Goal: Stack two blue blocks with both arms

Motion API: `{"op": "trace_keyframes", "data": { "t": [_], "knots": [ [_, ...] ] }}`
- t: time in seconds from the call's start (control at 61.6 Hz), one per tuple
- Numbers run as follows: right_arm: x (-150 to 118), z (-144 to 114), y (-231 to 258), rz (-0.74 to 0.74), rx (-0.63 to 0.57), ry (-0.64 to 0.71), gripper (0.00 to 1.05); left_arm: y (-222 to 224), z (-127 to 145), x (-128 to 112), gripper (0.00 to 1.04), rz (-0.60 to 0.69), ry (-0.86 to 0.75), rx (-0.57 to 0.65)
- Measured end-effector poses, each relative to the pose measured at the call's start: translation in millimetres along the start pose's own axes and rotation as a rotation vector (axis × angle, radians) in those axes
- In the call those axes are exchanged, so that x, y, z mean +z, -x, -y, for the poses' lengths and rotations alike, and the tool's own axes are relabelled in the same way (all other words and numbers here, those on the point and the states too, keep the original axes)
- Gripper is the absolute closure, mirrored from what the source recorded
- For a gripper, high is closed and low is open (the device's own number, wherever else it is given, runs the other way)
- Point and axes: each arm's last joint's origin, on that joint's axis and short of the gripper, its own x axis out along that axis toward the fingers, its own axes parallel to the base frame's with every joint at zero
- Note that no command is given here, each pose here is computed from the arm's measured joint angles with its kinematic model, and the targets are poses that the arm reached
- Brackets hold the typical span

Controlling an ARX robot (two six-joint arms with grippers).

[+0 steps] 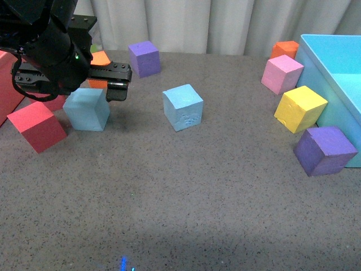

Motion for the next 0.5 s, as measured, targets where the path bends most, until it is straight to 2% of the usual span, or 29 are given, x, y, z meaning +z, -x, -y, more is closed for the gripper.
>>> {"op": "trace_keyframes", "data": {
  "t": [0.503],
  "knots": [
    [0, 0, 0, 0.0, 0.0, 0.0, 0.1, -22, -7, 3, 0.07, -0.042, 0.015, 0.045]
  ]
}}
